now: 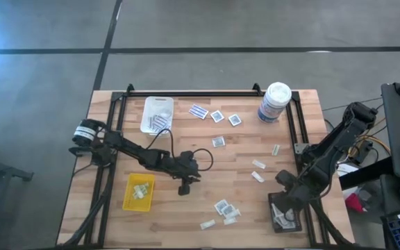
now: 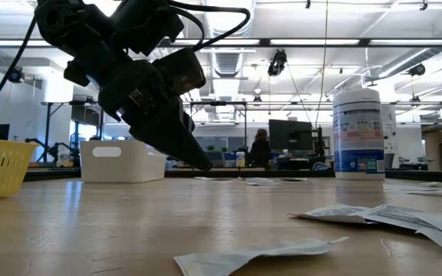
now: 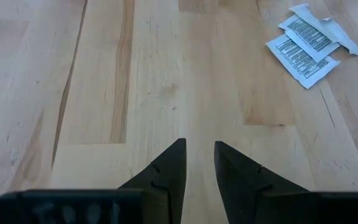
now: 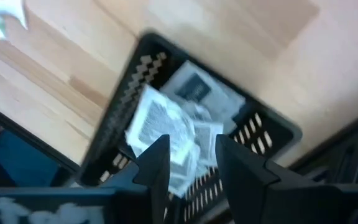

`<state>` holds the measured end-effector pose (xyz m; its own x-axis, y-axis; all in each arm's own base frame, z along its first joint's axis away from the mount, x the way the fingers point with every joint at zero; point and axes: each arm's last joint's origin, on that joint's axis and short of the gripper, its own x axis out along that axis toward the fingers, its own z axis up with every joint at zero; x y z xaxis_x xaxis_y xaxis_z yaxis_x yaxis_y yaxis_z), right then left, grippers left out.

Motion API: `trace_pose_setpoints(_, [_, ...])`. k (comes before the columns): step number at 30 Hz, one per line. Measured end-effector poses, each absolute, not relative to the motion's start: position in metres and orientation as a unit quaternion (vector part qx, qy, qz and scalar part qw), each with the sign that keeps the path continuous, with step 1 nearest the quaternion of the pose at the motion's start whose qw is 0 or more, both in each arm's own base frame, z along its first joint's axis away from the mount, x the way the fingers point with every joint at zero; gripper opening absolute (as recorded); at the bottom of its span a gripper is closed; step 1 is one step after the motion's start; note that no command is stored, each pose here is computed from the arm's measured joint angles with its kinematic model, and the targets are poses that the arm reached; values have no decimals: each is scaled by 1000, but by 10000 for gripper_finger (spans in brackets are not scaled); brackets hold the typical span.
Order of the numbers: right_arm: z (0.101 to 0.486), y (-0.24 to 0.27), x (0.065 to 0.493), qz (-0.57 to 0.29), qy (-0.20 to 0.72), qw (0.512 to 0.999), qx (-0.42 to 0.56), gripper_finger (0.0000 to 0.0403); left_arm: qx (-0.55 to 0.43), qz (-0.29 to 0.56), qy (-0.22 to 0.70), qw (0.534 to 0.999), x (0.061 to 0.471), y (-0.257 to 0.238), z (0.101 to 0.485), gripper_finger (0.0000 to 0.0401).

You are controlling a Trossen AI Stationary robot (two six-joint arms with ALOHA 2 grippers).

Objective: Pick & Place First Aid Supplies
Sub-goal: Put the towelette pack into the black bin

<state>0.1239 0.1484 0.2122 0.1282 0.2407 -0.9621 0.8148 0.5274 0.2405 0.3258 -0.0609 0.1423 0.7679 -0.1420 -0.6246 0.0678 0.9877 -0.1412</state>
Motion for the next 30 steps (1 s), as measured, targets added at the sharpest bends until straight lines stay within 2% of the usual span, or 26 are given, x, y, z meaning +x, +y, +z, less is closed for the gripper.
trace_pose_setpoints(8, [226,131,135,-212,548,688,425,122,-40,-12,330,943,326,-57,142,96])
trace_pose_setpoints(14, [231,121,147,-234,456,749,420,109,-41,-6,330,943,327,-55,142,96])
trace_pose_setpoints(19, [233,129,168,-171,414,791,417,100,-49,-24,336,940,326,-57,142,96])
trace_pose_setpoints(24, [229,133,193,-132,367,848,360,92,-62,-15,357,932,323,-57,138,96])
trace_pose_setpoints(30, [212,114,218,-178,374,856,310,83,-67,-8,384,921,318,-56,137,96])
